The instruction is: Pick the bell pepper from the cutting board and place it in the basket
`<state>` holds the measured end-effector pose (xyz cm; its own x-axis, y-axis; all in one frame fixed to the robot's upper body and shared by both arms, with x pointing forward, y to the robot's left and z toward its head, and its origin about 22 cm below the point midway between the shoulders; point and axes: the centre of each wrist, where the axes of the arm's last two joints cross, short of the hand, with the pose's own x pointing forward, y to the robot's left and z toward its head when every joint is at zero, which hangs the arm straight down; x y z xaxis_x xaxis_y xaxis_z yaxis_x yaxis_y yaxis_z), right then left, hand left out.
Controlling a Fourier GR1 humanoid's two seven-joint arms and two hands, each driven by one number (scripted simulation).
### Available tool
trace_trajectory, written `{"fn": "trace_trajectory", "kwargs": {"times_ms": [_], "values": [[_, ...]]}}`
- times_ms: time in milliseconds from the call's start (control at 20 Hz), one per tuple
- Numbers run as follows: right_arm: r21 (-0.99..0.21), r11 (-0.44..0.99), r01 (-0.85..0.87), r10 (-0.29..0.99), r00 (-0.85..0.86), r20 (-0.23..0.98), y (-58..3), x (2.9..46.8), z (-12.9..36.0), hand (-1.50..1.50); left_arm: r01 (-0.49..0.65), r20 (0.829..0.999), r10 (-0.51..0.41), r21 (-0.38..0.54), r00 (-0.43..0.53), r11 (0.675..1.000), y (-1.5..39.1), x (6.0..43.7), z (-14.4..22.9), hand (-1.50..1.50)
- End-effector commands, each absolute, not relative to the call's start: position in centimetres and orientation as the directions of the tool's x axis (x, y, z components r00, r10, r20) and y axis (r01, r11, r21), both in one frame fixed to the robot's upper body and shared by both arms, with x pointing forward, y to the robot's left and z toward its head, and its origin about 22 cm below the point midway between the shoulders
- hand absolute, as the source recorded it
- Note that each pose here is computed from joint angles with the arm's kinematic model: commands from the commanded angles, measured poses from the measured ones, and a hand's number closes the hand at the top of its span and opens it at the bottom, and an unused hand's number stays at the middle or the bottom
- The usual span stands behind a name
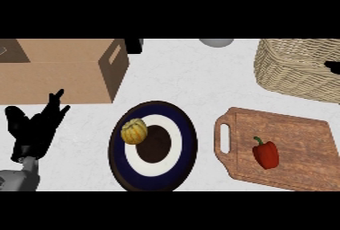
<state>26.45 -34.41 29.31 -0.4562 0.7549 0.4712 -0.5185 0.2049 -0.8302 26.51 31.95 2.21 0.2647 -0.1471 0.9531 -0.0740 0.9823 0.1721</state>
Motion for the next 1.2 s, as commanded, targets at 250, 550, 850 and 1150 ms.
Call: {"fn": "trace_trajectory", "kwargs": {"times_ms": [250, 550, 850, 1150], "values": [[-0.808, 0.28, -0.518, 0.707, -0.458, 0.539, -37.0, 25.9, 22.2, -1.5, -0.078, 0.972, -0.139, 0.156, 0.188, 0.985, 31.7, 29.9, 4.6, 0.0], [-0.813, 0.33, -0.479, 0.688, -0.467, 0.555, -35.7, 25.5, 15.8, -1.5, -0.037, 0.972, -0.158, 0.167, 0.176, 0.985, 30.8, 29.8, 5.7, 0.0], [-0.749, 0.44, -0.496, 0.615, -0.441, 0.653, -31.7, 26.5, 8.6, -1.5, -0.045, 0.968, -0.177, 0.188, 0.178, 0.981, 31.8, 28.0, 4.3, 0.0], [-0.789, 0.327, -0.52, 0.704, -0.424, 0.571, -32.7, 27.7, 7.2, -1.5, -0.073, 0.969, -0.15, 0.167, 0.197, 0.983, 31.2, 29.1, 3.1, 0.0]]}}
